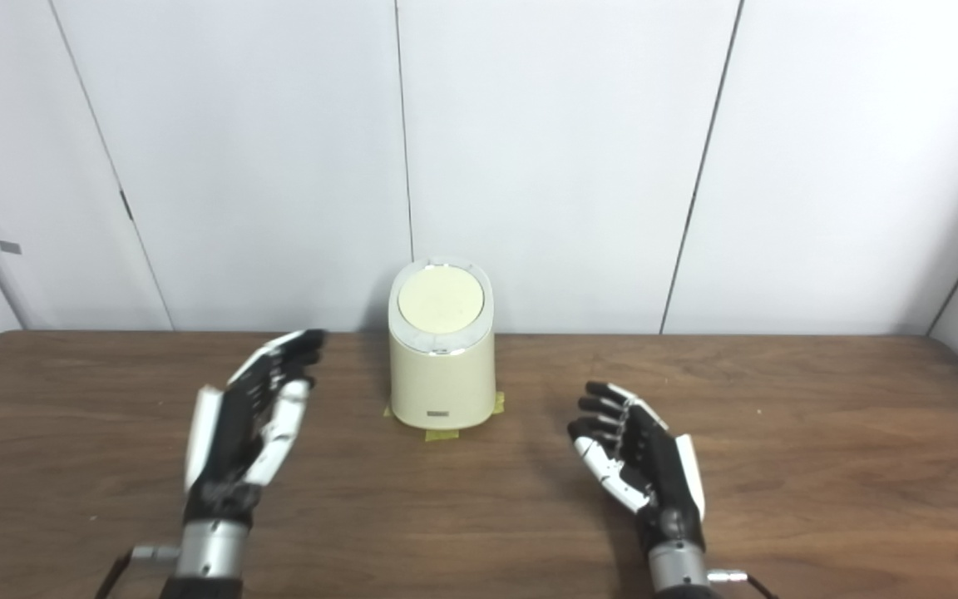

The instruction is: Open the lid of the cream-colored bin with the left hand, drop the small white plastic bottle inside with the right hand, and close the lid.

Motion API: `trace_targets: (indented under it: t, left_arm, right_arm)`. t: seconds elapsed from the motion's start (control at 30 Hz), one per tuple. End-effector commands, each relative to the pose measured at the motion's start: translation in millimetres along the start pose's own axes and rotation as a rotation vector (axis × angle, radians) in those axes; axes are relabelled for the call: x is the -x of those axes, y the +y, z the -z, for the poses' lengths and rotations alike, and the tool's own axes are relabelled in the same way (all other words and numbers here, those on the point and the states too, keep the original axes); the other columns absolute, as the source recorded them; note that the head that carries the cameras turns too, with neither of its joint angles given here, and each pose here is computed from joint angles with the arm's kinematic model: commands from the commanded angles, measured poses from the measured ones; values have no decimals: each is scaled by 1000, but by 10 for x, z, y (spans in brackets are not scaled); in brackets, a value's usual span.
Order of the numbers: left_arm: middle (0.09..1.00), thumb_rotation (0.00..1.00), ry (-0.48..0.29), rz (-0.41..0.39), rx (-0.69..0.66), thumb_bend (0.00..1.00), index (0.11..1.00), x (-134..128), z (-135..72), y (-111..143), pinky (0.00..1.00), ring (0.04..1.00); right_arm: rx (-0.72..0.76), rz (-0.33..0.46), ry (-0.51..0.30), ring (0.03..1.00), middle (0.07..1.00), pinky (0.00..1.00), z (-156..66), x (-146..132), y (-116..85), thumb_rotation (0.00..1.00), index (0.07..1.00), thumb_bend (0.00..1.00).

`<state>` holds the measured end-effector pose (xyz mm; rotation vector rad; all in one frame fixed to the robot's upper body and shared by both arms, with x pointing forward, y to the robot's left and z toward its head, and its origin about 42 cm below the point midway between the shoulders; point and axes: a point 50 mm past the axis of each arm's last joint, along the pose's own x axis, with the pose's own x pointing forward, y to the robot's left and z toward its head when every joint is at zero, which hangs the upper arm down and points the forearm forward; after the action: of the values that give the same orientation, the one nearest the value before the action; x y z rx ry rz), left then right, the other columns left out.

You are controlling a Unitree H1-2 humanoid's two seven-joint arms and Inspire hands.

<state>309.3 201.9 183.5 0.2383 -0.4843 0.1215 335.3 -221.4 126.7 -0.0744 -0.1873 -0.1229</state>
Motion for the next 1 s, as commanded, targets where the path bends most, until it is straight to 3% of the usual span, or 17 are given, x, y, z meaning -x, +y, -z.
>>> trace_targets:
  t: [0.0,0.13,0.23,0.43,0.63,0.73,0.9,0.97]
  left_arm:
    - [794,617,-72,-44,33,176,784,-82,-59,57,710,779]
    - [759,411,-64,-64,35,197,744,8,85,120,674,742]
    - [753,341,-36,-68,45,193,730,62,152,126,681,746]
    - [768,330,29,-78,74,186,740,199,256,128,708,766]
    - [764,205,76,-73,108,173,742,327,345,131,694,760]
    - [769,235,101,-61,134,184,745,392,379,140,705,764]
    - [774,301,126,-33,125,188,748,501,399,166,704,765]
    - [767,256,138,-27,103,178,741,537,408,183,700,761]
  right_arm:
    - [-20,24,-104,646,675,566,-160,-119,13,240,676,244]
    - [-31,39,-102,638,667,550,-155,-97,-14,166,660,240]
    - [-33,46,-96,646,676,556,-156,-81,-33,176,668,239]
    - [-20,56,-98,647,676,560,-160,-35,-83,211,668,252]
    - [-25,64,-91,634,664,554,-166,34,-107,156,652,244]
    - [-7,62,-82,641,668,566,-171,87,-121,205,658,247]
    - [-16,58,-61,652,671,575,-185,184,-165,205,665,251]
    - [-8,58,-55,659,677,580,-187,219,-197,199,673,254]
